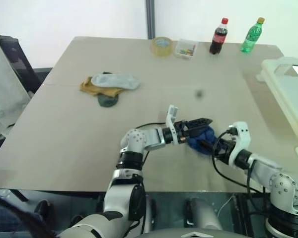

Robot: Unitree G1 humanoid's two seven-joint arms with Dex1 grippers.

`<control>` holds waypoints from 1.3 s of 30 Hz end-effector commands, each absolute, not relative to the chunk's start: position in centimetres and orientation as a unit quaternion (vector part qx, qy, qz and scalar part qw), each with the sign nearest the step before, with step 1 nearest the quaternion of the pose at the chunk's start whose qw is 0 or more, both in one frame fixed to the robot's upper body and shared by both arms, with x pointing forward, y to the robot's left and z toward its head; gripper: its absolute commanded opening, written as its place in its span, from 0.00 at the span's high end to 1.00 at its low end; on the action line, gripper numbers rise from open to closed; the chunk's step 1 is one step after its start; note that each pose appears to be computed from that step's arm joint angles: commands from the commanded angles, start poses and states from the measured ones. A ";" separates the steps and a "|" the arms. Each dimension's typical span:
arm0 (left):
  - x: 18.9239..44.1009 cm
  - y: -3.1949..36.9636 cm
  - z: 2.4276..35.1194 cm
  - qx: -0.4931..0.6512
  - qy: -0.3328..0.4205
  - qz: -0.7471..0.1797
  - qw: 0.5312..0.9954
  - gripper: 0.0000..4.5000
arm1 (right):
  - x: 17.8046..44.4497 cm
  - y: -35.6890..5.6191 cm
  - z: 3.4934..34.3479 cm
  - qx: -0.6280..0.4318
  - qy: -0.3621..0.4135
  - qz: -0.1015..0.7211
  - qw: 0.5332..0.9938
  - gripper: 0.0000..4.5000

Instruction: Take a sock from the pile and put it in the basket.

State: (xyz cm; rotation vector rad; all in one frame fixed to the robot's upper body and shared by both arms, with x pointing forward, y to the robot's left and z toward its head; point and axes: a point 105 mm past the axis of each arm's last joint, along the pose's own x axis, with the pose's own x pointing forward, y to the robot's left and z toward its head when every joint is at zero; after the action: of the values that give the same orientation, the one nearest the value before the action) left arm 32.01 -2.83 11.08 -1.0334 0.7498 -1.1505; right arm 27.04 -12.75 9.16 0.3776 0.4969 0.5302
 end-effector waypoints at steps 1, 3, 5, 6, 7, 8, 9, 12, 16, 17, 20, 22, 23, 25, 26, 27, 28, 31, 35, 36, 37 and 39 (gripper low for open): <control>31.6 -3.4 10.8 -0.448 0.339 -0.510 0.651 0.00 | 26.3 -11.3 7.5 0.206 0.283 0.280 0.894 0.13; 31.7 -3.3 10.9 -0.448 0.337 -0.510 0.652 0.00 | 26.4 -11.2 7.3 0.210 0.287 0.282 0.891 0.27; 31.7 -3.2 10.9 -0.448 0.336 -0.510 0.653 0.00 | 26.6 -11.2 7.1 0.214 0.289 0.279 0.891 0.46; 31.7 -3.2 10.9 -0.448 0.336 -0.511 0.653 0.00 | 26.7 -11.3 7.0 0.212 0.291 0.277 0.891 0.55; 31.7 -3.1 11.0 -0.447 0.334 -0.511 0.653 0.00 | 26.7 -11.3 7.0 0.211 0.291 0.277 0.891 0.62; 31.7 -3.0 11.0 -0.447 0.332 -0.512 0.654 0.00 | 26.8 -11.3 7.0 0.214 0.291 0.277 0.890 0.73; 31.7 -2.9 11.1 -0.447 0.331 -0.512 0.655 0.00 | 26.8 -11.2 7.0 0.216 0.290 0.278 0.890 0.81; 31.8 -2.7 11.2 -0.446 0.328 -0.512 0.657 0.00 | 27.0 -11.2 7.0 0.218 0.288 0.278 0.890 1.00; 31.7 -2.5 11.7 -0.435 0.312 -0.523 0.663 0.00 | 27.1 -11.0 7.0 0.227 0.282 0.281 0.889 1.00; 31.7 -2.4 12.0 -0.425 0.300 -0.529 0.670 0.00 | 27.2 -11.0 7.1 0.230 0.280 0.281 0.889 1.00; 32.0 -1.8 12.9 -0.358 0.245 -0.542 0.720 0.00 | 27.3 -11.1 7.2 0.236 0.277 0.277 0.889 1.00; 32.1 -1.4 14.0 -0.319 0.197 -0.551 0.746 0.00 | 27.4 -11.3 7.2 0.238 0.274 0.268 0.892 1.00; 32.4 -0.5 14.8 -0.290 0.156 -0.547 0.770 0.00 | 27.5 -11.5 7.2 0.249 0.270 0.262 0.893 1.00; 33.0 1.2 15.3 -0.248 0.104 -0.527 0.806 0.00 | 27.7 -11.6 7.3 0.263 0.262 0.254 0.893 1.00; 33.3 1.9 15.1 -0.228 0.089 -0.517 0.820 0.00 | 27.7 -11.6 7.4 0.268 0.259 0.252 0.893 1.00; 33.6 2.6 14.7 -0.205 0.081 -0.506 0.834 0.00 | 27.7 -11.6 7.4 0.270 0.258 0.252 0.893 1.00; 33.7 2.9 14.4 -0.188 0.076 -0.500 0.842 0.00 | 27.7 -11.6 7.4 0.271 0.258 0.252 0.893 1.00; 33.6 4.4 11.8 -0.065 0.064 -0.493 0.865 0.00 | 27.7 -11.8 7.2 0.249 0.264 0.246 0.899 1.00; 32.0 4.6 10.2 0.003 0.043 -0.521 0.852 0.00 | 28.8 -13.2 8.7 0.227 0.219 0.221 0.923 1.00; 31.6 4.5 10.4 0.008 0.030 -0.529 0.848 0.00 | 29.1 -13.7 9.4 0.219 0.203 0.215 0.930 1.00; 31.3 4.3 10.7 0.005 0.018 -0.535 0.845 0.00 | 29.2 -14.2 10.2 0.213 0.193 0.208 0.935 1.00; 30.9 4.1 11.3 -0.003 0.001 -0.540 0.842 0.00 | 29.5 -15.2 11.6 0.199 0.182 0.193 0.944 1.00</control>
State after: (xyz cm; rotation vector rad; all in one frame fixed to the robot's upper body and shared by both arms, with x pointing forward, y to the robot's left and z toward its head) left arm 31.37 4.75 9.16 -0.0149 0.1089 -1.1012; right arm 29.24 -13.79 9.33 0.4399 0.4506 0.4366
